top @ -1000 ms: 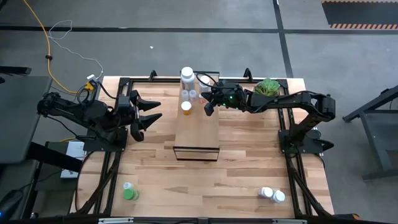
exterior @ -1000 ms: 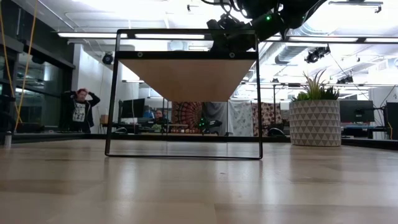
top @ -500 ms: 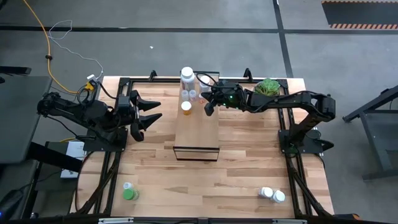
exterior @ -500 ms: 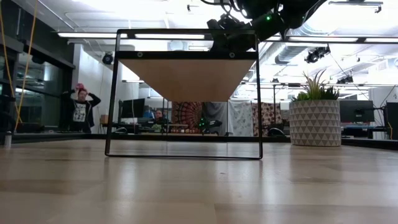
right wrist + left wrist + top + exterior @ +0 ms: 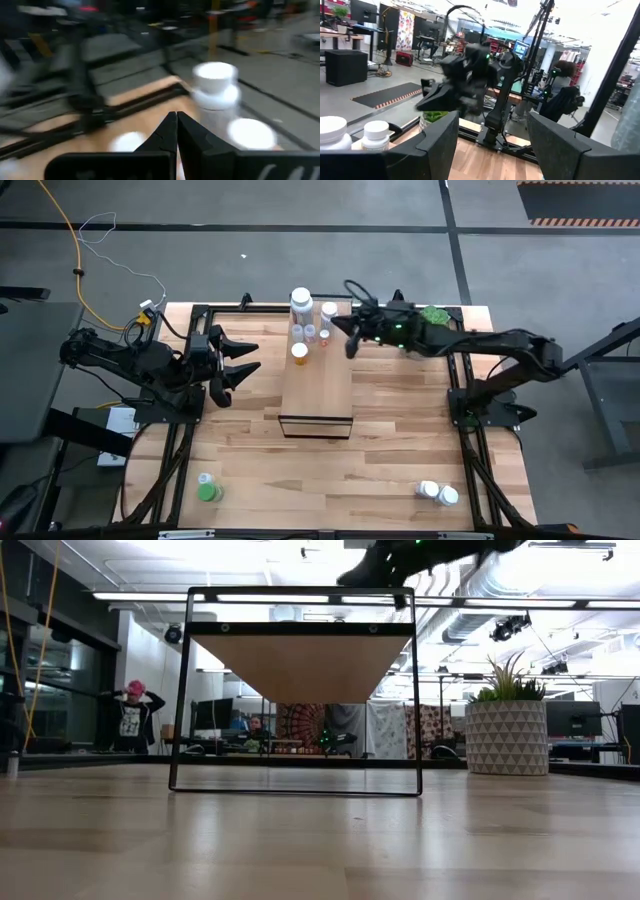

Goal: Pick and place medicine bottles onto shelf by color
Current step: Put the green medicine bottle on the shelf

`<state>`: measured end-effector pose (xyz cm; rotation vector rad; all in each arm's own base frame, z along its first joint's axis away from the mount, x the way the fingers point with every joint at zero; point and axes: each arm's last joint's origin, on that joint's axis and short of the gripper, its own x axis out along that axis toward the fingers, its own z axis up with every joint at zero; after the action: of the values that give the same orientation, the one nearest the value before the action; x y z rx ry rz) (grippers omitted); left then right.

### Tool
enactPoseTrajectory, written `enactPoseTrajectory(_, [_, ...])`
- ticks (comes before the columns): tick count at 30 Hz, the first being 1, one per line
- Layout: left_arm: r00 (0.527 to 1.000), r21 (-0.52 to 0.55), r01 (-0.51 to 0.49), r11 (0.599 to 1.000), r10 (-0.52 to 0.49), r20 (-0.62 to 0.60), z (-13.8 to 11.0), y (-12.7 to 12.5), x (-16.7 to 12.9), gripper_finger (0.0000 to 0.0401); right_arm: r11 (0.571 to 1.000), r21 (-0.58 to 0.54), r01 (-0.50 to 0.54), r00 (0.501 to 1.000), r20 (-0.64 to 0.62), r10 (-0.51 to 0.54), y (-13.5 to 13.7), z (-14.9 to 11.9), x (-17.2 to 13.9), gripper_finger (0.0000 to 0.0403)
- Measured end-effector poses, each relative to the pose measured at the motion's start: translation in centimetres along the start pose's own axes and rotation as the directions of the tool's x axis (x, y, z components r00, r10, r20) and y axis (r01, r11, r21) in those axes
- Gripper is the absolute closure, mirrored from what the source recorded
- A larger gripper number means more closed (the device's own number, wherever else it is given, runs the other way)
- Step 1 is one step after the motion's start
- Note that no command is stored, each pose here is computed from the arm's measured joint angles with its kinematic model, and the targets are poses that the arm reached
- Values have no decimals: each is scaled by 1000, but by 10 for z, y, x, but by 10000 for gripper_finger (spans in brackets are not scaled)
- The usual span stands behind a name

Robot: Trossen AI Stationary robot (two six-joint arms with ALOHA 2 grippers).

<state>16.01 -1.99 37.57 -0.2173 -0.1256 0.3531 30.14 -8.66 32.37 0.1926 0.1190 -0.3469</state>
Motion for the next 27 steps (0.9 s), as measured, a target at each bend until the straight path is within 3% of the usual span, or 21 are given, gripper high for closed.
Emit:
enactPoseTrajectory(5, [998, 0, 55, 998, -55, -11, 0, -2, 0, 178, 971, 0, -238, 971, -10, 238, 18, 20, -40, 403])
enactPoseTrajectory(10, [998, 2, 57, 998, -57, -14, -1, -2, 1, 178, 934, 19, -357, 933, -43, 357, 40, 29, -81, 403])
enactPoseTrajectory(18, [998, 6, 56, 998, -56, -20, -2, -3, 2, 178, 915, 44, -401, 913, -71, 403, 68, 29, -124, 403])
enactPoseTrajectory(27, [1000, -47, 16, 999, -17, -21, -4, -3, 4, 174, 916, 60, -396, 912, -93, 400, 79, 25, -131, 403])
